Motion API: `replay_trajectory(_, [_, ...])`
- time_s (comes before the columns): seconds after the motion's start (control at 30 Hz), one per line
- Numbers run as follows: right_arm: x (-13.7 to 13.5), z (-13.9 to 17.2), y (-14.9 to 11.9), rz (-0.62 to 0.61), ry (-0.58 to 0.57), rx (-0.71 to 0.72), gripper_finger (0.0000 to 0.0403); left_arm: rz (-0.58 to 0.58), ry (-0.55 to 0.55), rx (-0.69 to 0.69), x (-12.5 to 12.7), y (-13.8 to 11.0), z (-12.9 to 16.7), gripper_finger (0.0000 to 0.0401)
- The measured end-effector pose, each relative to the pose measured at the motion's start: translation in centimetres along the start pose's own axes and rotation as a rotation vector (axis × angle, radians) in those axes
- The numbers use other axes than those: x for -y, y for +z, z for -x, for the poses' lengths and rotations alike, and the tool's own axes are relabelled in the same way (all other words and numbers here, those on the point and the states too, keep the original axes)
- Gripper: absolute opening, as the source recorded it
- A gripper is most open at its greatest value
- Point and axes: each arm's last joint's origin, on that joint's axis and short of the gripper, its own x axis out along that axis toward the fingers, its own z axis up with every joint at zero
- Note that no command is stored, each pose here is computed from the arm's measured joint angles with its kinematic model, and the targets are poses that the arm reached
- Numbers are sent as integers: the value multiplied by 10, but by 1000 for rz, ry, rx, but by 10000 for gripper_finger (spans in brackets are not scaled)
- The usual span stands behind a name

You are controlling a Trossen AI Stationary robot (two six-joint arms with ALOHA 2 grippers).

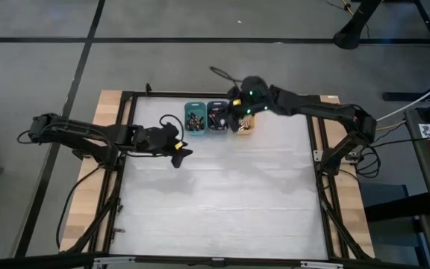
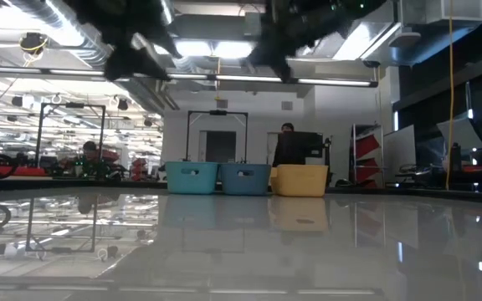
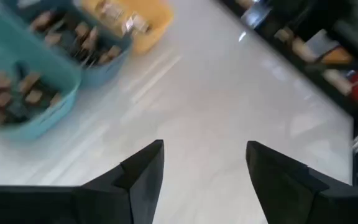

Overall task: Sort batteries
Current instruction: Put the silver battery into the yellow bin, then put the brown battery into the green bin

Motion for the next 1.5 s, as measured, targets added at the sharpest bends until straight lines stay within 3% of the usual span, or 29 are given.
replay_trajectory(0.2, [64, 19, -17, -93, -413, -166, 32, 61, 66, -80, -8, -8, 6, 203])
replay_trajectory(0.43, [117, 4, -43, -199, -500, -301, 33, 80, 47, -58, -6, -6, 6, 200])
replay_trajectory(0.6, [133, -3, -57, -253, -527, -372, 39, 81, 46, -61, -6, -6, 6, 200])
replay_trajectory(0.97, [134, -3, -62, -226, -573, -419, 132, 113, -6, -175, -6, -11, 6, 200])
replay_trajectory(1.23, [119, 14, -49, -191, -553, -387, 164, 111, -27, -621, 2, -54, 19, 200])
replay_trajectory(1.5, [46, 51, -8, -32, -434, -147, 161, 66, 70, -1017, 28, -117, 44, 200])
